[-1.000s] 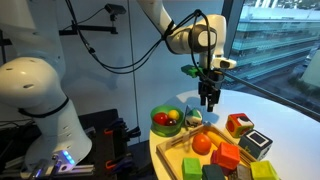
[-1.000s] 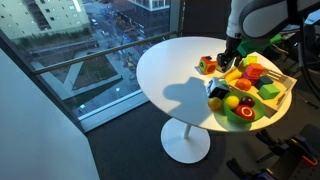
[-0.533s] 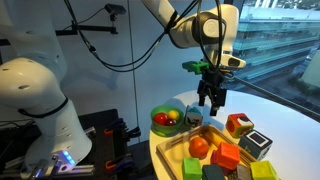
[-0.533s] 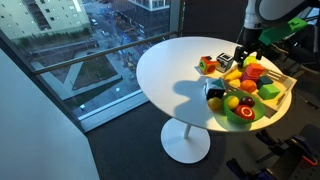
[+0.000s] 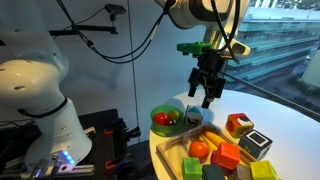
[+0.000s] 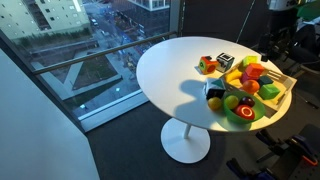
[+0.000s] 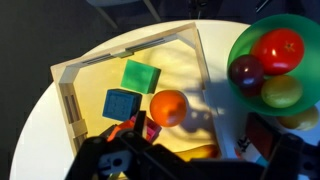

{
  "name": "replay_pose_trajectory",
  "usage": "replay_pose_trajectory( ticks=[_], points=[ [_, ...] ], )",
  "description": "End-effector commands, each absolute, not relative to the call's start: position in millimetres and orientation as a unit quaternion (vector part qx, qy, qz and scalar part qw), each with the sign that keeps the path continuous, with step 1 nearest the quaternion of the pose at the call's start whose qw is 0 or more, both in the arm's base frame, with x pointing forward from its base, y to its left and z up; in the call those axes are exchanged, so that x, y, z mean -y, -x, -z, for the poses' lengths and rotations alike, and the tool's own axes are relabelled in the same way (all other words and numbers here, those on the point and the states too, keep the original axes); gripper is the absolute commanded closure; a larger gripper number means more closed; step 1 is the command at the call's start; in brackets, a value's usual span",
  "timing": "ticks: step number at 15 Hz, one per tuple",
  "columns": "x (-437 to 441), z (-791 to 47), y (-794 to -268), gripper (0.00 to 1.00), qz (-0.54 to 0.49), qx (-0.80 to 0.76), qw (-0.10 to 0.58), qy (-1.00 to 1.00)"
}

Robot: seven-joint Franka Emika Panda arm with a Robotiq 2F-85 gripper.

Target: Remove the block with black and white checked image on top from the wooden tray and place it on the table

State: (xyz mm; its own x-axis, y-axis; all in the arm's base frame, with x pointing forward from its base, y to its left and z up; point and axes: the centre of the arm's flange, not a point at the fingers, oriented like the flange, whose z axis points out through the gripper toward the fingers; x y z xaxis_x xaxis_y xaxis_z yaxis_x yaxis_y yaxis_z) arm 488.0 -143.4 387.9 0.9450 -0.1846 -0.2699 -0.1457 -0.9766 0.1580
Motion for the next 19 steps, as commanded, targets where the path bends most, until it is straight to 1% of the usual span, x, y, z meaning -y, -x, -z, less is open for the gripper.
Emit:
replay_pose_trajectory(
  ticks=[1, 6, 12, 15, 19],
  points=[
    [141, -433, -465, 0.0, 0.147, 0.07, 0.033, -0.986],
    [134, -482, -440, 0.0, 0.135, 0.084, 0.026, -0.987],
    [128, -530, -419, 0.0, 0.071, 0.089, 0.028, -0.993],
    [127, -543, -412, 0.0, 0.052, 0.091, 0.029, -0.994],
    [131, -542, -416, 0.0, 0.058, 0.087, 0.039, -0.994]
  ],
)
